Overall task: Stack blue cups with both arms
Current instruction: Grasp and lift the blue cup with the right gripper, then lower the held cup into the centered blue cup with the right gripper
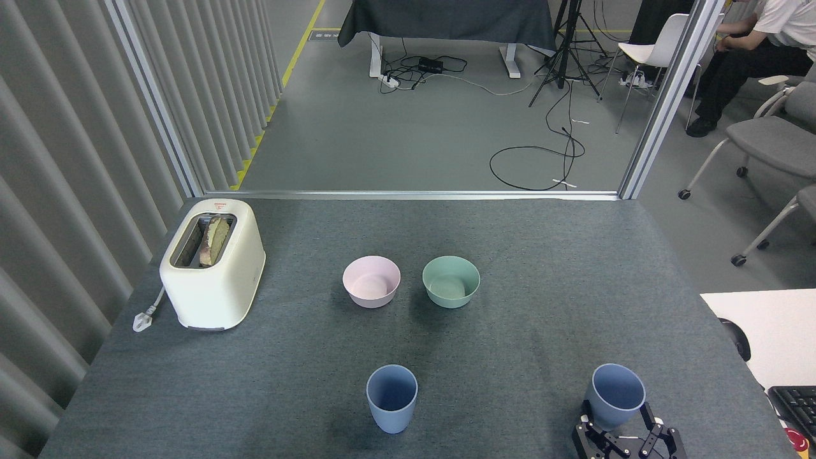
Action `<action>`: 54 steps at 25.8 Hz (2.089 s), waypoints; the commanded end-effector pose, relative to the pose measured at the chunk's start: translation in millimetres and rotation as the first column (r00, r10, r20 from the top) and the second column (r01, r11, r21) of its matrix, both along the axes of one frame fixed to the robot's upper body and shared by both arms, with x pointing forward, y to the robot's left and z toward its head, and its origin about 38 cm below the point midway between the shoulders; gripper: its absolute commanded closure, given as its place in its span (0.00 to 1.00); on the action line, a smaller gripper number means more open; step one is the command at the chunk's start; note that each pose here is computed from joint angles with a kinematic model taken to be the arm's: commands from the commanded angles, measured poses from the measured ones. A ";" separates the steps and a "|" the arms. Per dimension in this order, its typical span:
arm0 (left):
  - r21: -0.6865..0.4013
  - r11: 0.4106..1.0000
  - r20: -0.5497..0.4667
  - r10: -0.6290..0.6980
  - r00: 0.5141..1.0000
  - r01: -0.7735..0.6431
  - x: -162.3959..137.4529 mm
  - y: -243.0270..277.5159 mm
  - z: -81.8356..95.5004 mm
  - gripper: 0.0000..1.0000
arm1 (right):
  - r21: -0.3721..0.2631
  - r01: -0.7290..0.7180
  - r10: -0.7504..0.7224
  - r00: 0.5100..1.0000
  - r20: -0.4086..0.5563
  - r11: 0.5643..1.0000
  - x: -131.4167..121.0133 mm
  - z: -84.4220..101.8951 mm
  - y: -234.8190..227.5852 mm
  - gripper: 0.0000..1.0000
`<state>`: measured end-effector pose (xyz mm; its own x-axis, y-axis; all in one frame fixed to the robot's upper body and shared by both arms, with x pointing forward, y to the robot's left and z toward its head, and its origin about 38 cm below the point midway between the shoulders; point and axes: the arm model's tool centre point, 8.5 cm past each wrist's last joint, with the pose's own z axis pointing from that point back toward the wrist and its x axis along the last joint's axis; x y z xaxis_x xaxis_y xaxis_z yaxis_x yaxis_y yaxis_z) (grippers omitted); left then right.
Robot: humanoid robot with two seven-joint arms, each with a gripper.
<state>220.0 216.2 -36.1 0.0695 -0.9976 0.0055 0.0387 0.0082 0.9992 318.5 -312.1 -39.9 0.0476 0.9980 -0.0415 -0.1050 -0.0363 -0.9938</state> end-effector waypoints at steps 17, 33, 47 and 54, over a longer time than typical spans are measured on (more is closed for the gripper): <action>0.008 1.000 0.004 0.012 1.000 -0.012 2.0 5.4 0.6 0.00 | 0.010 -0.019 0.019 1.000 -0.006 1.000 15.4 -2.6 9.7 0.35; 0.005 1.000 -0.004 0.015 1.000 -0.015 -0.3 4.8 -1.4 0.00 | -0.038 -0.408 0.407 0.893 0.194 0.912 101.6 123.3 230.5 0.38; 0.015 1.000 0.002 0.015 1.000 -0.015 8.5 7.3 -2.1 0.00 | 0.024 -0.539 0.529 0.834 0.156 0.842 26.2 98.7 286.8 0.35; 0.018 1.000 0.004 0.025 1.000 -0.025 9.2 11.0 -1.6 0.00 | 0.028 -0.552 0.543 0.826 0.150 0.833 24.6 96.4 289.1 0.35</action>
